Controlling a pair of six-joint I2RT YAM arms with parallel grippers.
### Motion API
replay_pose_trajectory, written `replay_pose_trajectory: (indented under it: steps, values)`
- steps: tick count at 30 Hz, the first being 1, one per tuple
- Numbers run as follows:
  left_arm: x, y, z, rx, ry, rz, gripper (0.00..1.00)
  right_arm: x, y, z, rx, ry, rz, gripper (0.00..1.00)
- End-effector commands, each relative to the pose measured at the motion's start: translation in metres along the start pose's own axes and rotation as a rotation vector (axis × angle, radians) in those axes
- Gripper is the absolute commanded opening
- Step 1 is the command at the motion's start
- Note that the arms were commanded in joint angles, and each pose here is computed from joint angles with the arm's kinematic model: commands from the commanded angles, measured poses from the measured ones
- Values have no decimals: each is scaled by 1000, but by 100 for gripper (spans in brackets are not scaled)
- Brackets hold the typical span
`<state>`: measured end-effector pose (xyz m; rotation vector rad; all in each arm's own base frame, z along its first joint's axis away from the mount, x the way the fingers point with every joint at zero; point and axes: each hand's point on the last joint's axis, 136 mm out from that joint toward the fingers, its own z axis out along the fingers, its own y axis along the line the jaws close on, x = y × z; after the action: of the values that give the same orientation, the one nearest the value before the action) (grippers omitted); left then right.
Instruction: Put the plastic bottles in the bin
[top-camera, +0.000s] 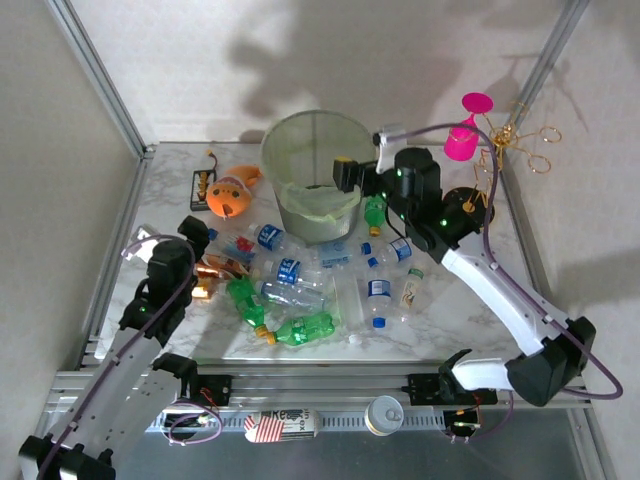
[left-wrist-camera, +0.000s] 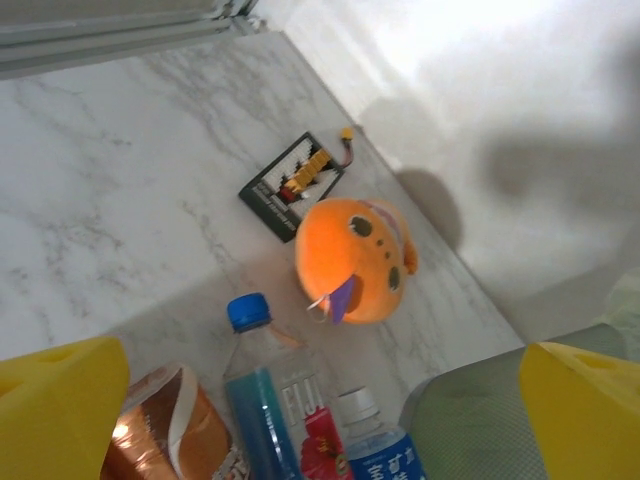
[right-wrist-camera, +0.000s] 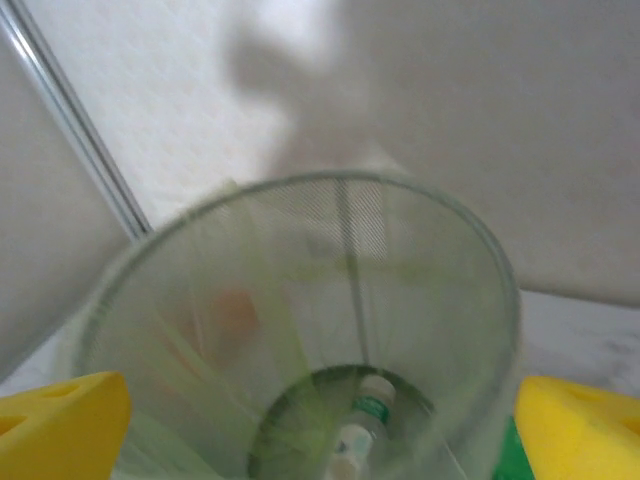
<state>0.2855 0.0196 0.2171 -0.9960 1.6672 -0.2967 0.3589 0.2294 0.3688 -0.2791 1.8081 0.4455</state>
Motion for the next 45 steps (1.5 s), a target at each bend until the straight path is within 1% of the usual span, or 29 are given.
replay_pose_trajectory:
  steps: [1, 5, 7, 14, 19, 25, 29, 33, 38, 45]
  values:
    - [1, 15, -2, -101, 32, 13, 100, 29, -27, -10, 122, -1, 4, 99]
    - [-5, 20, -4, -147, 15, 28, 100, 65, -49, -23, 198, 10, 26, 99]
    - [-2, 26, -3, -162, 16, 24, 100, 82, -58, -28, 226, 22, 45, 99]
    - [27, 68, 6, -267, 60, 34, 100, 150, -80, -26, 294, 113, 98, 99]
    - [43, 92, 13, -328, 81, 3, 99, 176, -82, -17, 281, 124, 157, 99]
    - [71, 118, 20, -386, 148, -47, 100, 178, -93, -6, 321, 90, 179, 99]
    - [85, 137, 22, -434, 166, -70, 99, 174, -100, 2, 333, 72, 198, 99]
    - [94, 147, 24, -456, 185, -73, 100, 178, -101, 6, 325, 80, 216, 99]
    - [95, 150, 31, -475, 189, -48, 100, 186, -105, 12, 332, 113, 217, 99]
    - [100, 149, 43, -479, 203, -57, 99, 184, -104, 19, 324, 131, 211, 99]
